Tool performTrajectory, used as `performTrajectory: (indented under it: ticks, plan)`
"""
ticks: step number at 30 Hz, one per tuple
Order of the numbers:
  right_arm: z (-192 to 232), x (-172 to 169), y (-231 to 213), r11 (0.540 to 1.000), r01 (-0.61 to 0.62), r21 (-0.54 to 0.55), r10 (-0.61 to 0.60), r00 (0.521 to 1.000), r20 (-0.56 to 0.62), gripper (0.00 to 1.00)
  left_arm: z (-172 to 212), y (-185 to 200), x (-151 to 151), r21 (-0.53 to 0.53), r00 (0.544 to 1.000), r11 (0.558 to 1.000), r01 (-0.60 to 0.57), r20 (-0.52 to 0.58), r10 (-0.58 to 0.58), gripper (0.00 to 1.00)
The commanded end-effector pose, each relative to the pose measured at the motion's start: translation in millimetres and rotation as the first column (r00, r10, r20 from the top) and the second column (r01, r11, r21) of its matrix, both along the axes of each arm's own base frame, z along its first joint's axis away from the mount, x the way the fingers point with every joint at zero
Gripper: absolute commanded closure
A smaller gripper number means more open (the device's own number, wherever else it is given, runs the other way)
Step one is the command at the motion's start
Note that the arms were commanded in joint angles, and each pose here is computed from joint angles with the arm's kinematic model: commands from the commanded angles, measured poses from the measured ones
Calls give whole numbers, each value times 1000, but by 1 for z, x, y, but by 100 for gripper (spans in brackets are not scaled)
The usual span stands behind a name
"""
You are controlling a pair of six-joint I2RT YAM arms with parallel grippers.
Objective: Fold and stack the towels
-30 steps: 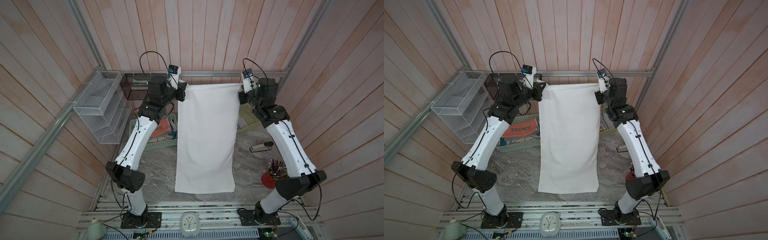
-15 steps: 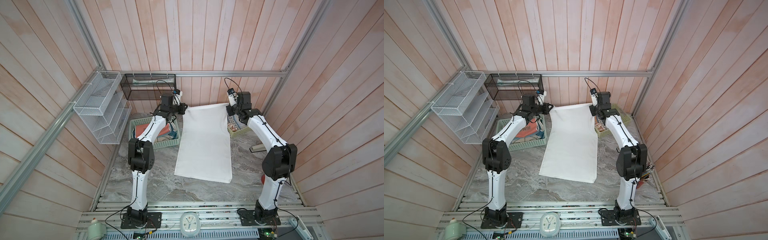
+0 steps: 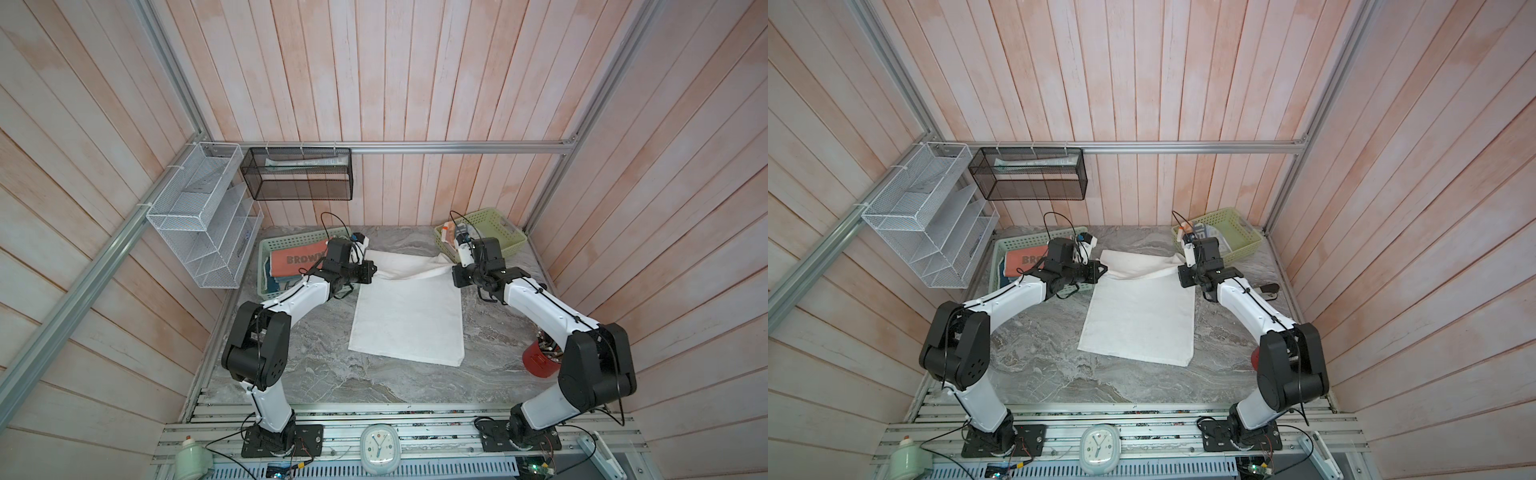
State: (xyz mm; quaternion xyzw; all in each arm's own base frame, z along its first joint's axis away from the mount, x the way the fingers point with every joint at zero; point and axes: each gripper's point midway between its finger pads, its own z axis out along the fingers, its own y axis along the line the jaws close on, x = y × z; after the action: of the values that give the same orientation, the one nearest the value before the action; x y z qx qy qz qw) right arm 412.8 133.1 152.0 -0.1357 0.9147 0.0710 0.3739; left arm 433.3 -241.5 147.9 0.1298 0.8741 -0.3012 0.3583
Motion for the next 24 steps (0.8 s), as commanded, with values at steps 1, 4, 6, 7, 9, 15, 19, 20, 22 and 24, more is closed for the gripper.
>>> performTrajectory:
  ticks: [1, 4, 6, 7, 9, 15, 19, 20, 22, 24]
  plan:
    - [-34, -34, 2, 996, 46, 82, -33, 988, -152, 100, -19, 2, -25, 20, 999, 999, -33, -35, 33, 100]
    - [-70, -61, 4, 990, 66, 127, -31, 965, -262, 100, -45, -3, -59, 30, 994, 999, -28, -105, 31, 100]
    - [-89, -76, 5, 984, 90, 152, -36, 945, -326, 100, -63, -5, -80, 46, 988, 999, -27, -149, 33, 100]
    - [-98, -84, 6, 981, 100, 163, -35, 932, -361, 100, -71, -6, -91, 53, 985, 998, -27, -171, 36, 100]
    - [-112, -98, 7, 975, 122, 184, -36, 911, -411, 100, -87, -4, -110, 59, 975, 997, -39, -218, 51, 100]
    - [-131, -126, 4, 969, 154, 193, -45, 878, -477, 100, -106, 11, -155, 68, 952, 993, -95, -285, 110, 100]
    - [-128, -122, 0, 973, 146, 177, -53, 892, -448, 100, -105, 22, -161, 70, 950, 988, -135, -275, 149, 100]
    - [-126, -118, 1, 974, 142, 176, -51, 897, -439, 100, -104, 23, -158, 74, 952, 987, -143, -261, 158, 100]
    - [-123, -110, 2, 976, 133, 174, -47, 902, -430, 100, -100, 20, -150, 73, 958, 988, -135, -246, 149, 100]
    - [-113, -99, 2, 982, 118, 150, -46, 909, -414, 100, -90, 15, -137, 77, 964, 990, -120, -230, 134, 100]
